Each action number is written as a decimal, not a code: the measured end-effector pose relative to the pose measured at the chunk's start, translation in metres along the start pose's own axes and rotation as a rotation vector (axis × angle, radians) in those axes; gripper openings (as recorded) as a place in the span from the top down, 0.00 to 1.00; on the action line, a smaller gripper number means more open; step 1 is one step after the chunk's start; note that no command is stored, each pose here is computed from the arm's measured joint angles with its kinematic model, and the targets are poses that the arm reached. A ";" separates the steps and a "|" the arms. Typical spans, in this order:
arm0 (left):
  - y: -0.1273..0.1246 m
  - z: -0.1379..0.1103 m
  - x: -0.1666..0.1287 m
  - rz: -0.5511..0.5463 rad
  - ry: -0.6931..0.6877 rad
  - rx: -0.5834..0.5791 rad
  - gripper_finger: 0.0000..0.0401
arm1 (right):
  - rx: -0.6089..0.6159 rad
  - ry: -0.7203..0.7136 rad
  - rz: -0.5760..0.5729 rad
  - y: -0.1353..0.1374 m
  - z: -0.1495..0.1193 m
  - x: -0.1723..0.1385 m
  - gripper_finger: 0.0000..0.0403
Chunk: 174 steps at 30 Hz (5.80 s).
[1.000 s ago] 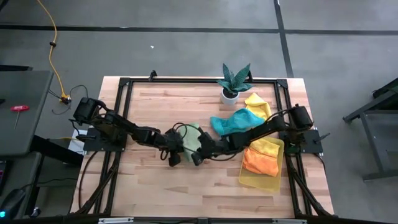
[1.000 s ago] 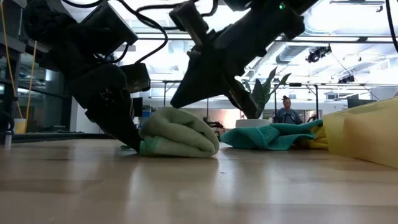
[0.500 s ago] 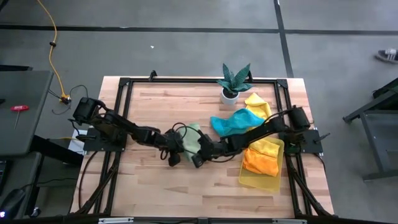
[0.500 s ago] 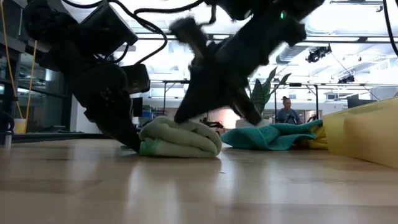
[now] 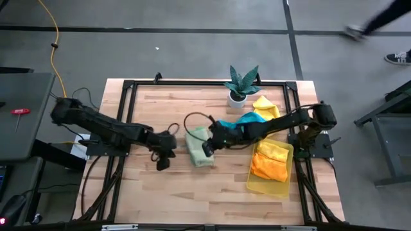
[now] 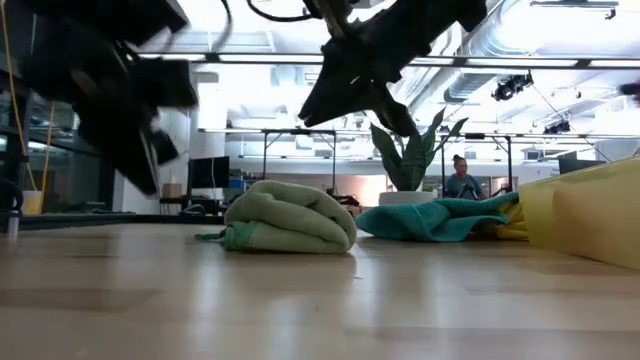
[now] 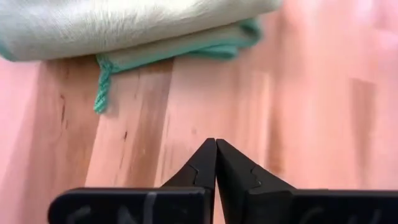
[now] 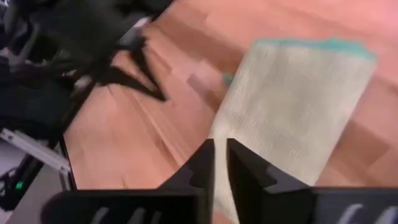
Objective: Fold microfiber towels
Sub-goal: Put the light green microfiber cloth into the yellow bin, then fold the blue microfiber cloth
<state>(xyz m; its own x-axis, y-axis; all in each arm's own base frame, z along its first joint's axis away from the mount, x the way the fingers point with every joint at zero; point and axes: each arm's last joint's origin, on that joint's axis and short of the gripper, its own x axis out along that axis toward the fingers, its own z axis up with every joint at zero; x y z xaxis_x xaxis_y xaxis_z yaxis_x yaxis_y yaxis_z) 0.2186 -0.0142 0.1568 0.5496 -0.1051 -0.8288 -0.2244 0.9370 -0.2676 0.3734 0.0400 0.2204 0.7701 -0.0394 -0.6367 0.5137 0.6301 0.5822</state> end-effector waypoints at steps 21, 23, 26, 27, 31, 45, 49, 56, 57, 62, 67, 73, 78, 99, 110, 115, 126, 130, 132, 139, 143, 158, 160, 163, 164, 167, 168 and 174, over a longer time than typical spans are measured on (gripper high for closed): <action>0.004 -0.024 -0.146 0.036 -0.682 -0.153 1.00 | 0.352 0.193 -0.189 -0.049 0.002 0.036 0.32; 0.004 -0.025 -0.147 0.035 -0.683 -0.153 1.00 | 0.382 0.194 -0.196 -0.052 0.000 0.043 0.32; 0.004 -0.025 -0.146 0.033 -0.680 -0.160 1.00 | 0.398 0.193 -0.192 -0.055 -0.002 0.051 0.32; 0.004 -0.024 -0.146 0.033 -0.676 -0.164 1.00 | 0.402 0.190 -0.189 -0.056 -0.003 0.053 0.32; 0.004 -0.024 -0.144 0.036 -0.666 -0.165 1.00 | 0.403 0.189 -0.184 -0.057 -0.006 0.059 0.32; 0.004 -0.023 -0.142 0.041 -0.657 -0.164 1.00 | 0.448 0.203 -0.207 -0.066 -0.015 0.078 0.38; 0.004 -0.023 -0.142 0.041 -0.657 -0.164 1.00 | 0.443 0.185 -0.225 -0.068 -0.016 0.078 0.59; 0.004 -0.023 -0.142 0.044 -0.657 -0.155 1.00 | 0.401 0.153 -0.170 -0.068 -0.011 0.083 0.96; 0.004 -0.023 -0.142 0.045 -0.656 -0.152 1.00 | 0.402 0.151 -0.157 -0.067 -0.010 0.083 0.96; 0.004 -0.023 -0.142 0.045 -0.652 -0.144 1.00 | 0.362 0.136 -0.099 -0.059 -0.004 0.077 0.99; 0.004 -0.023 -0.142 0.049 -0.650 -0.137 1.00 | 0.231 0.154 -0.025 -0.037 0.003 0.048 0.99; 0.004 -0.024 -0.142 0.050 -0.649 -0.137 1.00 | 0.015 0.270 0.163 -0.003 0.004 -0.007 1.00; 0.004 -0.024 -0.142 0.050 -0.649 -0.137 1.00 | -0.128 0.429 0.338 0.023 -0.010 -0.069 1.00; 0.004 -0.023 -0.142 0.045 -0.653 -0.164 1.00 | -0.114 0.777 -0.131 -0.014 -0.074 -0.232 1.00; 0.004 -0.023 -0.142 0.042 -0.655 -0.183 1.00 | -0.018 0.725 0.118 -0.057 -0.087 -0.212 1.00; 0.004 -0.023 -0.142 0.038 -0.655 -0.191 1.00 | -0.058 0.737 0.156 -0.071 -0.102 -0.191 1.00; 0.004 -0.023 -0.142 0.023 -0.656 -0.234 1.00 | 0.022 0.786 -0.013 -0.115 -0.132 -0.163 1.00; 0.004 -0.023 -0.142 0.024 -0.656 -0.234 1.00 | 0.037 0.730 -0.050 -0.119 -0.133 -0.160 1.00; 0.004 -0.023 -0.142 0.024 -0.657 -0.234 1.00 | 0.018 0.678 0.030 -0.112 -0.130 -0.157 1.00; 0.004 -0.024 -0.142 0.024 -0.654 -0.233 1.00 | -0.057 0.669 0.042 -0.107 -0.137 -0.151 1.00; 0.005 -0.024 -0.142 0.025 -0.649 -0.232 1.00 | -0.065 0.773 -0.048 -0.111 -0.149 -0.145 1.00; 0.005 -0.024 -0.141 0.034 -0.647 -0.205 1.00 | -0.011 0.794 -0.107 -0.101 -0.151 -0.143 0.78; 0.005 -0.024 -0.142 0.033 -0.648 -0.205 1.00 | -0.017 0.794 -0.107 -0.095 -0.145 -0.151 0.70; 0.005 -0.024 -0.142 0.034 -0.647 -0.205 1.00 | -0.052 0.792 -0.114 -0.086 -0.134 -0.166 0.59; 0.005 -0.024 -0.141 0.034 -0.647 -0.205 1.00 | -0.061 0.794 -0.115 -0.083 -0.130 -0.171 0.56; 0.005 -0.024 -0.141 0.034 -0.646 -0.205 1.00 | -0.092 0.796 -0.123 -0.076 -0.118 -0.187 0.49; 0.005 -0.024 -0.141 0.035 -0.645 -0.204 1.00 | -0.101 0.787 -0.127 -0.073 -0.114 -0.193 0.48; 0.005 -0.024 -0.141 0.037 -0.644 -0.198 1.00 | -0.092 0.431 -0.154 -0.055 -0.082 -0.204 0.47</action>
<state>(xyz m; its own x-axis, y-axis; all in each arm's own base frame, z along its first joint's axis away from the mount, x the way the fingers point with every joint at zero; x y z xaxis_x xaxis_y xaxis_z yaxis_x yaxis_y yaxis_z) 0.1204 -0.0031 0.2608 0.8951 0.2033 -0.3968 -0.3619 0.8512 -0.3801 0.1572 0.0768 0.2770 0.4496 0.1757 -0.8758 0.5593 0.7091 0.4294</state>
